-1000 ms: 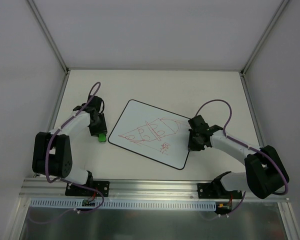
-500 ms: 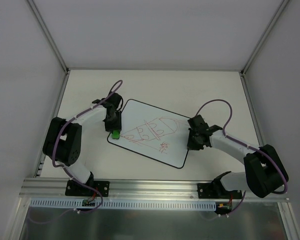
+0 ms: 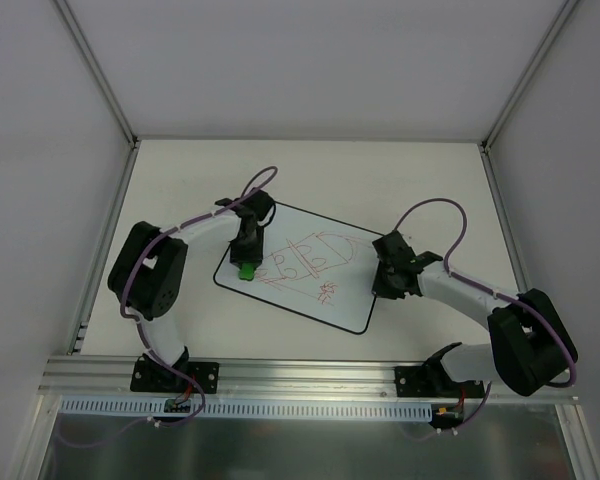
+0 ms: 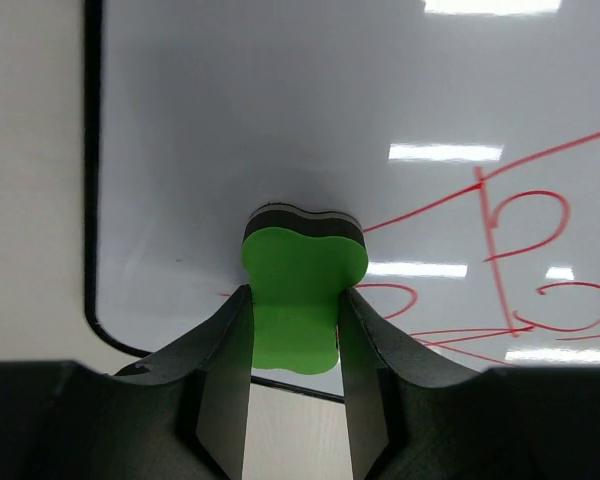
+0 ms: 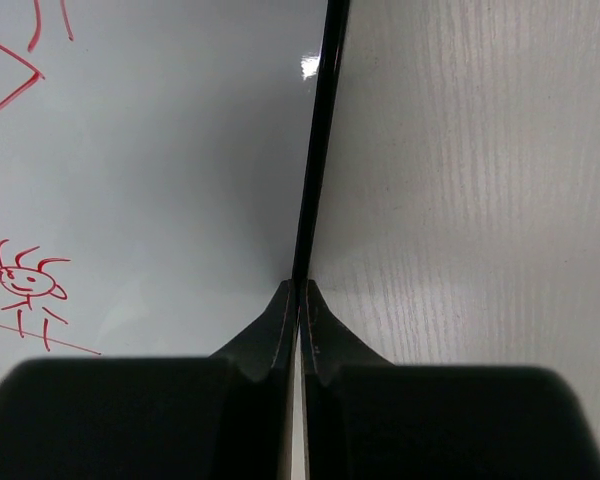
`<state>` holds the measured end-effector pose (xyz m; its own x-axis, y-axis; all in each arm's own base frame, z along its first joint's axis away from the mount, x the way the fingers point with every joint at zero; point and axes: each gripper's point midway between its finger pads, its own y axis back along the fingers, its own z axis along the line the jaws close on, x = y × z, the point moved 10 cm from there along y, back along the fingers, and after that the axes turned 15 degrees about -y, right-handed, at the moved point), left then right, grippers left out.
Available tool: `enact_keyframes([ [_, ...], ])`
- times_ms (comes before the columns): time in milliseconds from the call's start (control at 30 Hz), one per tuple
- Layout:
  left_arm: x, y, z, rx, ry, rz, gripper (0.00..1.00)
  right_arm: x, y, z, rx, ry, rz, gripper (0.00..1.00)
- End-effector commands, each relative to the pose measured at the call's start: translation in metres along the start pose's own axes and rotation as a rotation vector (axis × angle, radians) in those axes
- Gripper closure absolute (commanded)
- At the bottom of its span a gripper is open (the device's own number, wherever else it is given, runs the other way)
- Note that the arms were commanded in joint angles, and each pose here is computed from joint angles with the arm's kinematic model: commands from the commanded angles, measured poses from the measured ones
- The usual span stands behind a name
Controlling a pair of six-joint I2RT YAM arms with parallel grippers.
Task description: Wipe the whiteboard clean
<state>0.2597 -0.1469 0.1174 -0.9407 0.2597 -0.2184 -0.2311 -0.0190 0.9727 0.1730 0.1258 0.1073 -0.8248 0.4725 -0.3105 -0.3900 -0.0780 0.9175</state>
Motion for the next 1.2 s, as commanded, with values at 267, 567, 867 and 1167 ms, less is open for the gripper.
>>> enact_keyframes([
  [267, -0.011, -0.033, -0.120, 0.131, -0.089, 0.043, 1.00, 0.013, -0.011, -0.007, 0.068, -0.001, 0.012, 1.00],
  [567, 0.017, -0.034, -0.042, -0.088, 0.070, 0.159, 1.00, 0.014, -0.008, -0.008, 0.049, -0.005, 0.020, 1.00],
  [867, 0.016, -0.025, 0.017, -0.108, 0.215, 0.156, 1.00, 0.015, -0.009, -0.007, 0.048, -0.003, 0.031, 1.00],
  [1167, 0.037, -0.016, 0.043, -0.134, 0.290, 0.197, 1.00, 0.014, -0.006, -0.006, 0.030, -0.001, 0.027, 1.00],
])
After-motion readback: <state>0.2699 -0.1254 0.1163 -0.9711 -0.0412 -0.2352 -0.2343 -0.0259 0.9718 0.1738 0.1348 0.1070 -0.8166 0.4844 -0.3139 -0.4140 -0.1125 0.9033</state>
